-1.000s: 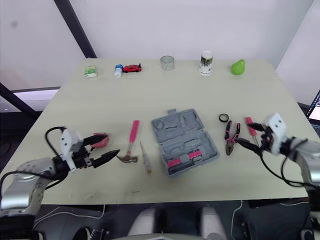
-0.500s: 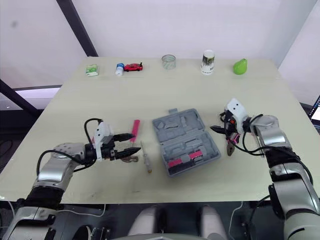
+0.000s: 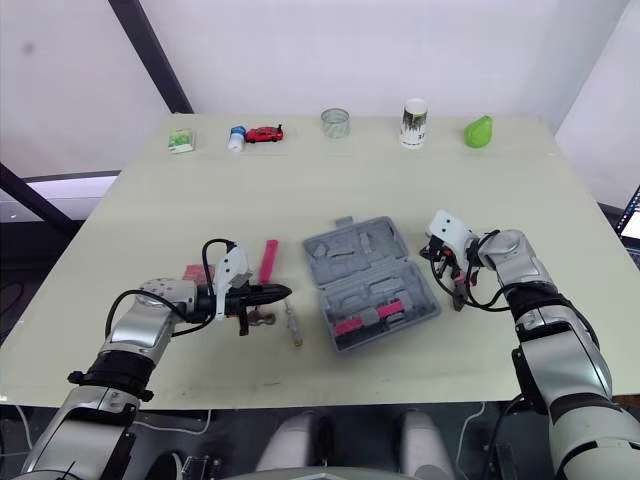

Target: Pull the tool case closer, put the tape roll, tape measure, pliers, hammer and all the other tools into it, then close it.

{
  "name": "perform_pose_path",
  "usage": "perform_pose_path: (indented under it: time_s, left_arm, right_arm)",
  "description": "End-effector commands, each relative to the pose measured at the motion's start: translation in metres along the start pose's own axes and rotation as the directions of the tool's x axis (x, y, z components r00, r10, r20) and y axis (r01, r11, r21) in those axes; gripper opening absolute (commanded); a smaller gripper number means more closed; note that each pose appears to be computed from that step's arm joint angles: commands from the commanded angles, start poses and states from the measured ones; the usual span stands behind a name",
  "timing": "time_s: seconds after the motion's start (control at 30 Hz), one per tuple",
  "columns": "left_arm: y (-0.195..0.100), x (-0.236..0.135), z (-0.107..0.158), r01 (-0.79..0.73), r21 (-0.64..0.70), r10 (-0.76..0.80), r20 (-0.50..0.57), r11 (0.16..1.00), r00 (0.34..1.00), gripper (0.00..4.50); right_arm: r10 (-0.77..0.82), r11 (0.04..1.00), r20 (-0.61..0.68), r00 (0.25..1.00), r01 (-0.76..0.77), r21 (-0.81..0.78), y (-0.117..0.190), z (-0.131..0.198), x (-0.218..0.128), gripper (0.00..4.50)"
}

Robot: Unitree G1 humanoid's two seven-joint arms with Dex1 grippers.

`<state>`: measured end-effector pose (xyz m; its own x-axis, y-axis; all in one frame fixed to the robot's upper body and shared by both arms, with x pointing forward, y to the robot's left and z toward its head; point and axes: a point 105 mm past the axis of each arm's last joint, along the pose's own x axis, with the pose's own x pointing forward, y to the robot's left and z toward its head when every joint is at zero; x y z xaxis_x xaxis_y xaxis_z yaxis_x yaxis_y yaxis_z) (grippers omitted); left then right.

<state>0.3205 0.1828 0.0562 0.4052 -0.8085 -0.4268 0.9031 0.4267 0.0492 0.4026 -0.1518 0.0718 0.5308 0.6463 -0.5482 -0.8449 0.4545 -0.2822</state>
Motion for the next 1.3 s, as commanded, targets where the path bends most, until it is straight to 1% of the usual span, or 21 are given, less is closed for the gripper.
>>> perform_pose_path:
  time_s: [0.03,0.4,0.5,0.77,1.0,1.3]
  left_arm:
    - [-0.001,0.006,0.007,0.024,0.03,-0.024,-0.002,0.999,1.0,0.0]
    - [0.0,0.014,0.011,0.048,0.032,-0.048,-0.018,0.998,0.999,0.0]
    - [-0.002,0.018,0.015,0.064,0.004,-0.064,-0.008,0.998,0.998,0.0]
    - [-0.005,0.026,0.014,0.11,-0.043,-0.113,-0.064,0.993,0.992,0.0]
    - [-0.006,0.038,0.009,0.117,-0.017,-0.118,-0.093,0.993,0.989,0.0]
    - [0.002,0.05,0.013,0.082,-0.011,-0.083,-0.082,0.997,0.993,0.0]
  right_arm:
    - [0.007,0.999,0.019,1.0,-0.006,-0.054,-0.001,0.012,0.003,0.03]
    - [0.082,0.995,-0.003,0.997,-0.082,-0.048,0.011,0.01,0.01,0.03]
    - [0.113,0.992,-0.019,0.993,-0.114,-0.051,0.016,0.008,0.011,0.03]
    - [0.12,0.991,-0.011,0.993,-0.121,-0.052,0.017,0.011,0.012,0.03]
    - [0.134,0.989,-0.003,0.991,-0.133,-0.057,0.019,0.014,0.013,0.03]
    - [0.142,0.988,0.005,0.99,-0.142,-0.055,0.021,0.016,0.014,0.03]
